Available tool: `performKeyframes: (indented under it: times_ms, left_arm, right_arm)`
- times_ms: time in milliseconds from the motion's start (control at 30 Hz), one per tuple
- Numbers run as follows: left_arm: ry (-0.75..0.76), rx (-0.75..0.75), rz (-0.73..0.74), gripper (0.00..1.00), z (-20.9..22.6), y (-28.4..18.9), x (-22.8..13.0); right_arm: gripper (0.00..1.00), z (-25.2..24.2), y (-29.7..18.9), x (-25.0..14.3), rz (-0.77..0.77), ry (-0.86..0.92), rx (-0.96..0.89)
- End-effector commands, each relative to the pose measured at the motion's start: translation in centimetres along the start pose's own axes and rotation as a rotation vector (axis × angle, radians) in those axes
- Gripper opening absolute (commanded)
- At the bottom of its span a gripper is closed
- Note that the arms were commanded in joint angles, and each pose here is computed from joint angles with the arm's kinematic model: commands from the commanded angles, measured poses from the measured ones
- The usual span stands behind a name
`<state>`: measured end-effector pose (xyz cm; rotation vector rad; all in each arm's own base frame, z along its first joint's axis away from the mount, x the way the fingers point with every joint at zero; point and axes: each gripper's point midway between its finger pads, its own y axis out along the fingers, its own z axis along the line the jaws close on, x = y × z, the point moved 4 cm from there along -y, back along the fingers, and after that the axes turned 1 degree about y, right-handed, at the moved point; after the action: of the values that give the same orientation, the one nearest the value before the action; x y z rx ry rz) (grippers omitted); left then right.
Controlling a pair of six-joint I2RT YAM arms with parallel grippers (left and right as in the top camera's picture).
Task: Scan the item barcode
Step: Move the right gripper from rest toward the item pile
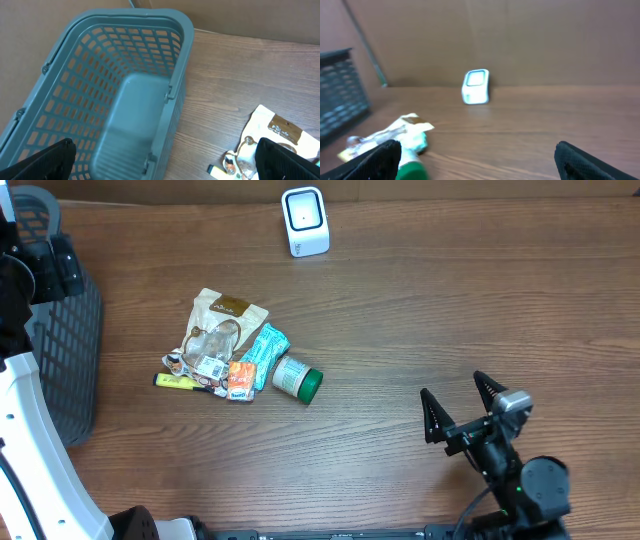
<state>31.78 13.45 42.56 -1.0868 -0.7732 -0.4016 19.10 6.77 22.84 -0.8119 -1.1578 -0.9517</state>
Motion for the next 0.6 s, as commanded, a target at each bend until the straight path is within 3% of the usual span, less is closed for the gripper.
performKeyframes:
  times_ms: [0,333,567]
  left_arm:
    - [0.010,0.013,0.000,1.00,0.3,0.1,0.1]
    - [0.010,0.013,0.000,1.00,0.3,0.1,0.1]
    - [0.010,0.013,0.000,1.00,0.3,0.1,0.1]
  right_arm:
    - [1.00,2.1,-0.5,3.8,0.008,0.001,0.092]
    - [1.00,3.7,-0.3,8.3,0.262,0.058,0.086]
    - [1.00,4.2,1.7,9.2,0.423,0.103,0.097]
